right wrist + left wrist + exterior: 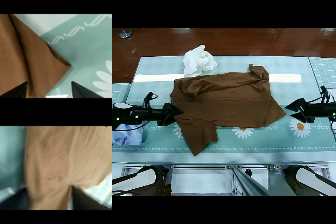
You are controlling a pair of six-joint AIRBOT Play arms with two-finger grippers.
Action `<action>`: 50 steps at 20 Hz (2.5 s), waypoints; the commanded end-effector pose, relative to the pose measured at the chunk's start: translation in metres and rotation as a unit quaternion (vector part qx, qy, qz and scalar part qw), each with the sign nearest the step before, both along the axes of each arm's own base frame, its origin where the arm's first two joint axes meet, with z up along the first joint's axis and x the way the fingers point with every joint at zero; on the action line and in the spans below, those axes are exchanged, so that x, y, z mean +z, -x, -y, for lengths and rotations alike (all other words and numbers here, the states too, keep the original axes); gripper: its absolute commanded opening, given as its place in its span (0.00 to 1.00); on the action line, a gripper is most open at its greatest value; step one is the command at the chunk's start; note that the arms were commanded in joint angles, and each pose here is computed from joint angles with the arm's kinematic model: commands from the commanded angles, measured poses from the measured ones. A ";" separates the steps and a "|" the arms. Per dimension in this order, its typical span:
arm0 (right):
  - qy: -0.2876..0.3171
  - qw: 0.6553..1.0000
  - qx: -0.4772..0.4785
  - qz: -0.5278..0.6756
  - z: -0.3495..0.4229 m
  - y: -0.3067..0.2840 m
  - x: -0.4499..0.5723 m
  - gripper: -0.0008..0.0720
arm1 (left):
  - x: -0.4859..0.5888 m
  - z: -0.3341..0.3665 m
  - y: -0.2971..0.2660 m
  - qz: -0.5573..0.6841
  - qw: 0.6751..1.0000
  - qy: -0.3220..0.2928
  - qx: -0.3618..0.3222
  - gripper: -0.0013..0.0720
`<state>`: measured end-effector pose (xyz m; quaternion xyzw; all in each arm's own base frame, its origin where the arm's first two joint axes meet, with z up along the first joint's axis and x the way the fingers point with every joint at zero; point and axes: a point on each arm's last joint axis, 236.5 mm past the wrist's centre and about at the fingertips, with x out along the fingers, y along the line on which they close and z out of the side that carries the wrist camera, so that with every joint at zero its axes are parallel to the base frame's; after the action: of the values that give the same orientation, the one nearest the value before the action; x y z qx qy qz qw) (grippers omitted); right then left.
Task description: Fold the shirts.
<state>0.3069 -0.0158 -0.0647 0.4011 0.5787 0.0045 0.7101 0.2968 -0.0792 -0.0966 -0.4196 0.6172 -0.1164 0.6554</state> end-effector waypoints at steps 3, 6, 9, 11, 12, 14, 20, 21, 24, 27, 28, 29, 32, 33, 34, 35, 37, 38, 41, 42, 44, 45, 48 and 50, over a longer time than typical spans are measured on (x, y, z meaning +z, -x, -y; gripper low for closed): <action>0.011 0.998 -0.010 -0.065 0.002 0.032 -0.029 0.87 | 0.005 0.020 -0.005 0.030 0.999 0.011 -0.024 0.05; 0.002 0.999 0.002 -0.050 -0.012 0.016 -0.032 0.87 | 0.005 0.020 -0.006 0.031 0.999 0.011 -0.024 0.05; 0.010 0.999 0.013 -0.048 -0.026 -0.012 -0.042 0.87 | 0.005 0.020 -0.006 0.031 0.999 0.011 -0.024 0.05; -0.001 0.999 0.022 -0.044 -0.040 -0.032 -0.042 0.87 | 0.005 0.020 -0.006 0.031 0.999 0.012 -0.023 0.05; -0.005 0.998 0.031 -0.047 -0.049 -0.039 -0.044 0.85 | 0.005 0.020 -0.006 0.031 0.999 0.012 -0.023 0.05; -0.006 0.997 0.063 -0.049 -0.068 -0.049 -0.044 0.48 | 0.007 0.021 -0.008 0.033 0.999 0.015 -0.020 0.05; 0.077 0.984 0.132 0.091 -0.042 -0.128 0.093 0.05 | 0.165 0.014 -0.089 0.236 0.967 0.096 0.020 0.05; 0.108 0.974 0.132 0.151 -0.035 -0.147 0.145 0.05 | 0.221 0.005 -0.105 0.307 0.946 0.095 0.032 0.05; 0.199 0.912 0.112 0.340 -0.023 -0.159 0.323 0.05 | 0.383 -0.019 -0.113 0.498 0.866 0.030 0.036 0.05; 0.277 0.840 0.085 0.459 -0.023 -0.096 0.456 0.05 | 0.503 -0.037 -0.078 0.608 0.786 -0.102 0.040 0.05; 0.293 0.821 0.076 0.483 -0.026 -0.067 0.483 0.05 | 0.528 -0.042 -0.063 0.625 0.765 -0.151 0.043 0.05; 0.308 0.809 0.068 0.495 -0.027 -0.040 0.500 0.05 | 0.553 -0.047 -0.045 0.639 0.741 -0.201 0.050 0.05; 0.344 0.786 0.055 0.511 -0.031 0.034 0.525 0.05 | 0.604 -0.049 0.017 0.668 0.671 -0.314 0.069 0.05; 0.359 0.777 0.045 0.516 -0.029 0.055 0.533 0.05 | 0.614 -0.045 0.040 0.676 0.649 -0.343 0.071 0.05; 0.367 0.772 0.037 0.518 -0.028 0.072 0.536 0.05 | 0.620 -0.043 0.062 0.679 0.629 -0.371 0.076 0.05; 0.376 0.768 0.031 0.517 -0.027 0.088 0.538 0.05 | 0.622 -0.041 0.082 0.678 0.613 -0.398 0.078 0.05; 0.391 0.770 0.018 0.503 -0.022 0.115 0.533 0.05 | 0.619 -0.046 0.117 0.661 0.594 -0.450 0.091 0.05; 0.396 0.774 0.012 0.495 -0.019 0.126 0.530 0.05 | 0.616 -0.049 0.131 0.650 0.591 -0.467 0.100 0.05; 0.385 0.793 0.031 0.471 -0.026 0.135 0.512 0.05 | 0.600 -0.048 0.143 0.638 0.611 -0.454 0.111 0.05; 0.373 0.804 0.048 0.461 -0.032 0.130 0.500 0.05 | 0.587 -0.049 0.136 0.629 0.626 -0.449 0.104 0.05; 0.356 0.835 0.072 0.414 -0.031 0.112 0.462 0.05 | 0.552 -0.058 0.110 0.597 0.668 -0.434 0.092 0.05; 0.338 0.851 0.087 0.391 -0.034 0.101 0.440 0.05 | 0.530 -0.062 0.093 0.578 0.693 -0.421 0.086 0.05; 0.265 0.896 0.141 0.327 -0.050 0.055 0.359 0.05 | 0.444 -0.060 0.039 0.520 0.779 -0.349 0.044 0.05; 0.241 0.914 0.136 0.296 -0.044 0.016 0.310 0.05 | 0.391 -0.071 0.002 0.485 0.813 -0.318 0.048 0.05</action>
<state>0.2535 0.0236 0.3081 0.0819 0.3270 0.0591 0.9396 0.2556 -0.0105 0.3616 -0.0509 0.1477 -0.0438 0.9868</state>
